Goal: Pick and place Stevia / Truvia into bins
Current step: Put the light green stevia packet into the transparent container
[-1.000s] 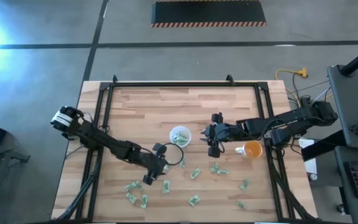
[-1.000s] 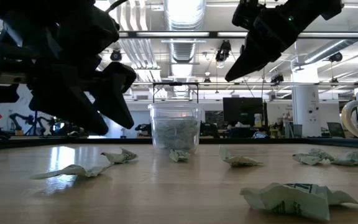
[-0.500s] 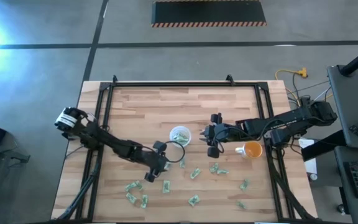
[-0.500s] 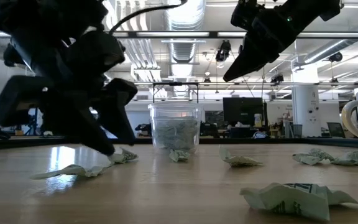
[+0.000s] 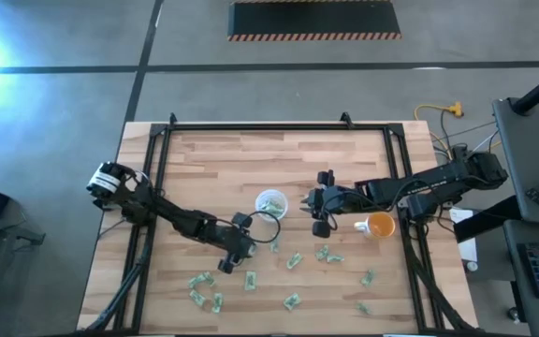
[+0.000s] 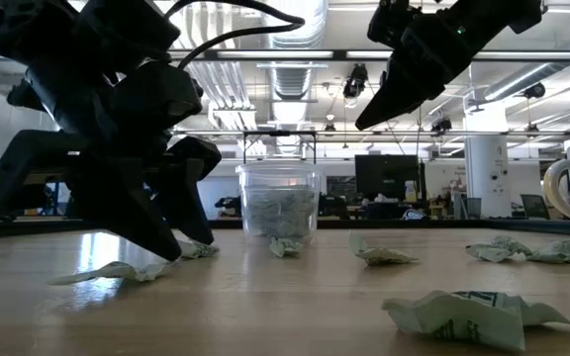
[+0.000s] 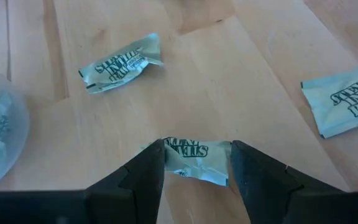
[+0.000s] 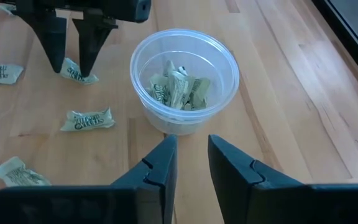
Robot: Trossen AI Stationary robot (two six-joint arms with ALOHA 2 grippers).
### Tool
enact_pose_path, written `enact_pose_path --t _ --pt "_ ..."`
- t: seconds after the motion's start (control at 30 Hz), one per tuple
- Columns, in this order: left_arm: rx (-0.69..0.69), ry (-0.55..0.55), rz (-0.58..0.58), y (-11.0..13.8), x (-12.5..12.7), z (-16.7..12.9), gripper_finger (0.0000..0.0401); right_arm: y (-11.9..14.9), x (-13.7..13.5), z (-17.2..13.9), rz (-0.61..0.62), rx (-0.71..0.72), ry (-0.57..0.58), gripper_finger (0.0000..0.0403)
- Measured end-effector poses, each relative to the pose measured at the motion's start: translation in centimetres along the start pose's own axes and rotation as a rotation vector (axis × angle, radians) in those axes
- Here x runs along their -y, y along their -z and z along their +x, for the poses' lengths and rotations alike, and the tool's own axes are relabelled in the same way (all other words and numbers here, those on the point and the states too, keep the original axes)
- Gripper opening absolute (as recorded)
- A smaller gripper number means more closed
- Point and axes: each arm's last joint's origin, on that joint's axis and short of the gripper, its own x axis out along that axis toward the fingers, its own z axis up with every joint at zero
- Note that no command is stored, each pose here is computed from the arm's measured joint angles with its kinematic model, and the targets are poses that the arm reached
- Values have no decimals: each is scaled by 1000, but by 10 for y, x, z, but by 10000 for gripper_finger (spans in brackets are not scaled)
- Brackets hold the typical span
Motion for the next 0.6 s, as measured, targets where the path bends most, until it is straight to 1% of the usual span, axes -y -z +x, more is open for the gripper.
enact_pose_path --t 0.27,0.47,0.6 --pt "0 25 -1 1 0 1 111 1 0 0 0 -2 0 86" --pt "-5 23 0 0 -1 0 70 1 0 0 -1 -2 0 78" --pt "0 24 0 -3 -1 -5 48 1 0 0 -1 -3 0 75"
